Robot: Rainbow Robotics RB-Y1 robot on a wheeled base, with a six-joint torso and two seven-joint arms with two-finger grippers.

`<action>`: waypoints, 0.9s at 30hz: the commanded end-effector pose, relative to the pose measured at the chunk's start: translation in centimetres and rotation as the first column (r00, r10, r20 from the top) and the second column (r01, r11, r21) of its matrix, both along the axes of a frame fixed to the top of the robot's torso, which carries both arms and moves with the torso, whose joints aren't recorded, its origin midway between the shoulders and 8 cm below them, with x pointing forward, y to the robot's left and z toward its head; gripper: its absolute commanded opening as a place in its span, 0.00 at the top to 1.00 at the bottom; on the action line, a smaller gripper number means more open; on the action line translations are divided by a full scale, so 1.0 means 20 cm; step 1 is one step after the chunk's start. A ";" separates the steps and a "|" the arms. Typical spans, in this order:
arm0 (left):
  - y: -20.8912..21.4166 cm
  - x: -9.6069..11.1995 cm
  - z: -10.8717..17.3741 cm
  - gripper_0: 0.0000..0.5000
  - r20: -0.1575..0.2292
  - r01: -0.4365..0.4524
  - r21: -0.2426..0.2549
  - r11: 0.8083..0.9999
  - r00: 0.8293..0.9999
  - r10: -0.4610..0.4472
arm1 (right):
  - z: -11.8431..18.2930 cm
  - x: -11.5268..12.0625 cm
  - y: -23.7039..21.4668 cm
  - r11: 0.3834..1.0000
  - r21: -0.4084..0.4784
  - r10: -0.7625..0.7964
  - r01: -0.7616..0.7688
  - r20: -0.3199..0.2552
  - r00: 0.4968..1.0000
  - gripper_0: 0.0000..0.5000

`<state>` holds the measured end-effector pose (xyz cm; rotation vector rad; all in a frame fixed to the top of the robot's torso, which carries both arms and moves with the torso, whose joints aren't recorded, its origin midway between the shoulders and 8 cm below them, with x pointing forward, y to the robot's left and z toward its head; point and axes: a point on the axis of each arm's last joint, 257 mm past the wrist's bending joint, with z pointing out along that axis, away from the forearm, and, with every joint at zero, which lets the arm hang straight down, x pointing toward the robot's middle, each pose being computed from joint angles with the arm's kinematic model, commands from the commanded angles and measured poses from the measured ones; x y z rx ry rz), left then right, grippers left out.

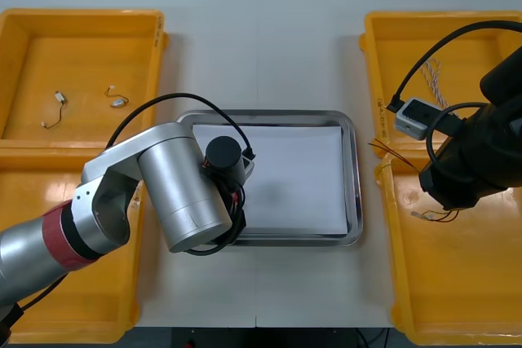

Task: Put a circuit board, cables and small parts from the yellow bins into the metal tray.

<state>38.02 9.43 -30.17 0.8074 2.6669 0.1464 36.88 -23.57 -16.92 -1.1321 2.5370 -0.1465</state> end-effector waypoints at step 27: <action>-0.03 0.08 0.09 0.00 0.072 -0.060 -0.048 0.997 0.995 0.063 | 0.05 0.00 0.07 1.000 0.009 0.026 -0.026 0.027 0.999 1.00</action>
